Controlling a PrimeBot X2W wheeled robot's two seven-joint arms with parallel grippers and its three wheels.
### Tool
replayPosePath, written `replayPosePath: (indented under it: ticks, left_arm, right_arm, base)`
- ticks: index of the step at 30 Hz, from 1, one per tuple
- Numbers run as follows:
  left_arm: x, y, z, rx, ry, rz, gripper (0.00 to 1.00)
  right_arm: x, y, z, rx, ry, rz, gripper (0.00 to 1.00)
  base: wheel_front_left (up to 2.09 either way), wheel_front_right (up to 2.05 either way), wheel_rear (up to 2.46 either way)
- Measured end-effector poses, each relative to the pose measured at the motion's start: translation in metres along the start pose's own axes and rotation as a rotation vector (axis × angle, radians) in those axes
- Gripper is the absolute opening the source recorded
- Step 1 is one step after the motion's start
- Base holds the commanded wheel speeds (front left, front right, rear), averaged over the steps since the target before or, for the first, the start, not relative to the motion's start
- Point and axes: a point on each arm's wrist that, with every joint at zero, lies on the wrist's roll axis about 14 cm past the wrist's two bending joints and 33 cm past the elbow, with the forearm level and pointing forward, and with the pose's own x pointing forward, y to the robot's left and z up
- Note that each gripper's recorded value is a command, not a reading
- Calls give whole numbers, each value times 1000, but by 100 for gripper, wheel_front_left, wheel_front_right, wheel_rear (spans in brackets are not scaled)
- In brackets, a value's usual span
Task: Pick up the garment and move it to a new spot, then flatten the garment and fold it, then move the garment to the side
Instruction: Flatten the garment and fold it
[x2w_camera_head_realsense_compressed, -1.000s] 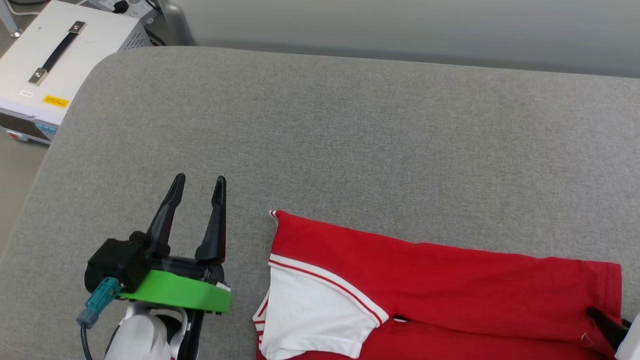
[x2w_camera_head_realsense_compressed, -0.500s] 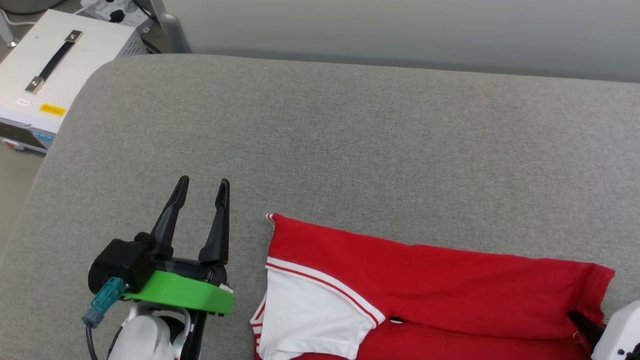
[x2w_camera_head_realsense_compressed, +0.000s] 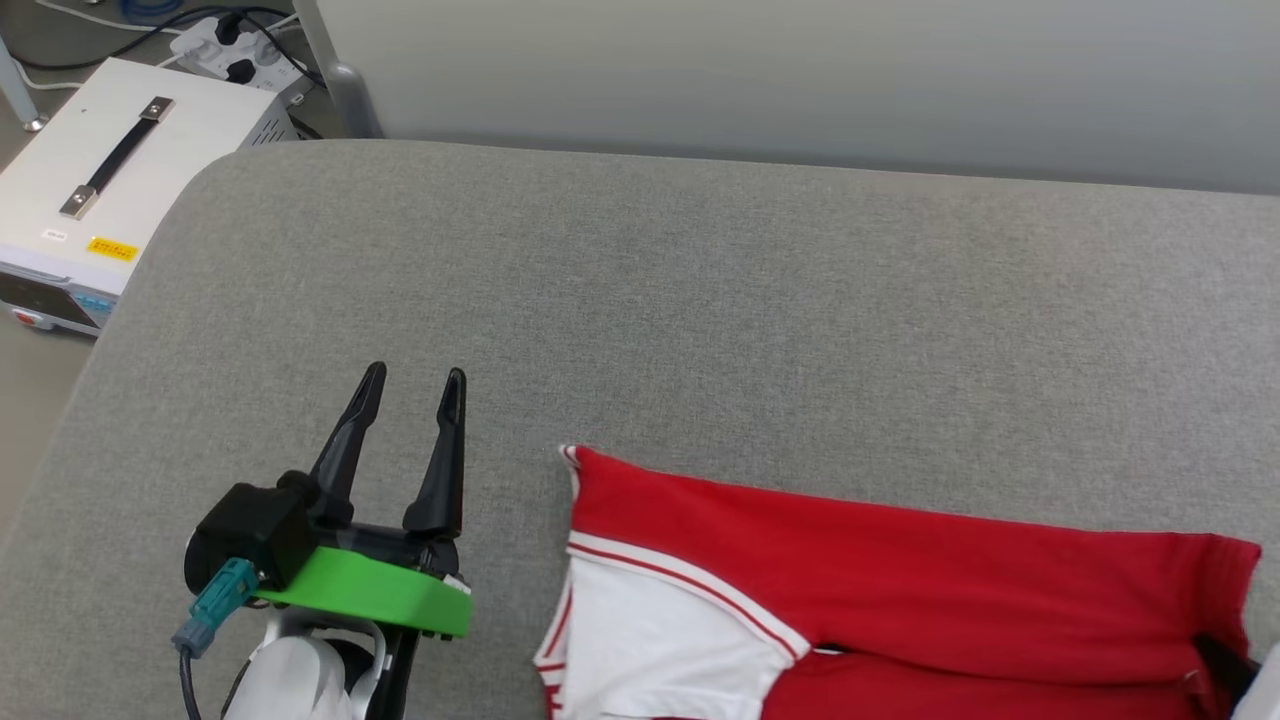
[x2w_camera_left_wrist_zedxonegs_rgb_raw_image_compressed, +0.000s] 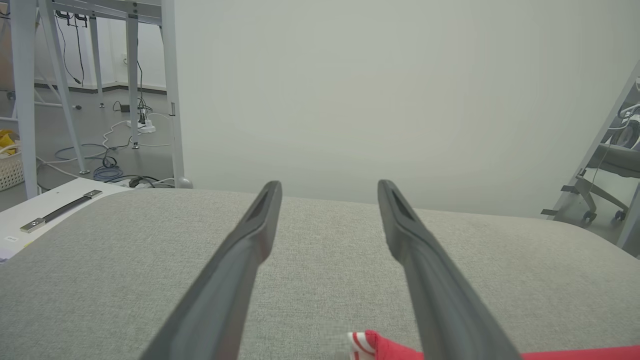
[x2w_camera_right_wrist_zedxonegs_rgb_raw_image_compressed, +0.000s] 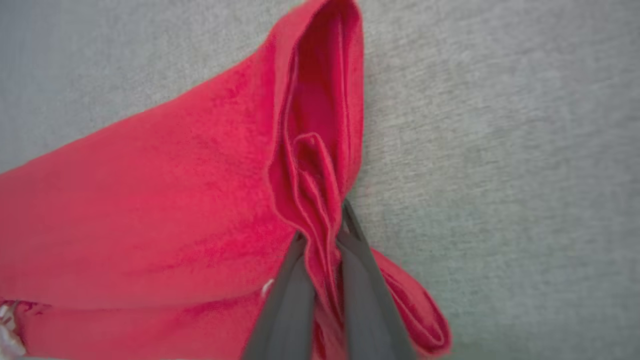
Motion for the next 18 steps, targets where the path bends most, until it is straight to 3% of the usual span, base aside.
replayPosePath:
  ticks: [4, 7, 11, 18]
  left_arm:
    - [-2, -2, -1, -4, 2, -6, 100]
    - [-3, -4, 0, -6, 1, -11, 100]
    - [-4, -5, 2, -7, -4, -13, 100]
    - [-11, -5, 5, -15, -12, -2, 100]
  right_arm:
    - [-15, -43, 27, -22, -97, -125, 0]
    - [-22, -54, 40, -50, -131, -169, 0]
    - [-23, -45, 44, -54, -153, -151, 0]
    - [-32, 0, 40, -74, -172, -38, 0]
  base:
    - [0, 0, 0]
    - [0, 0, 0]
    - [0, 0, 0]
    - [0, 0, 0]
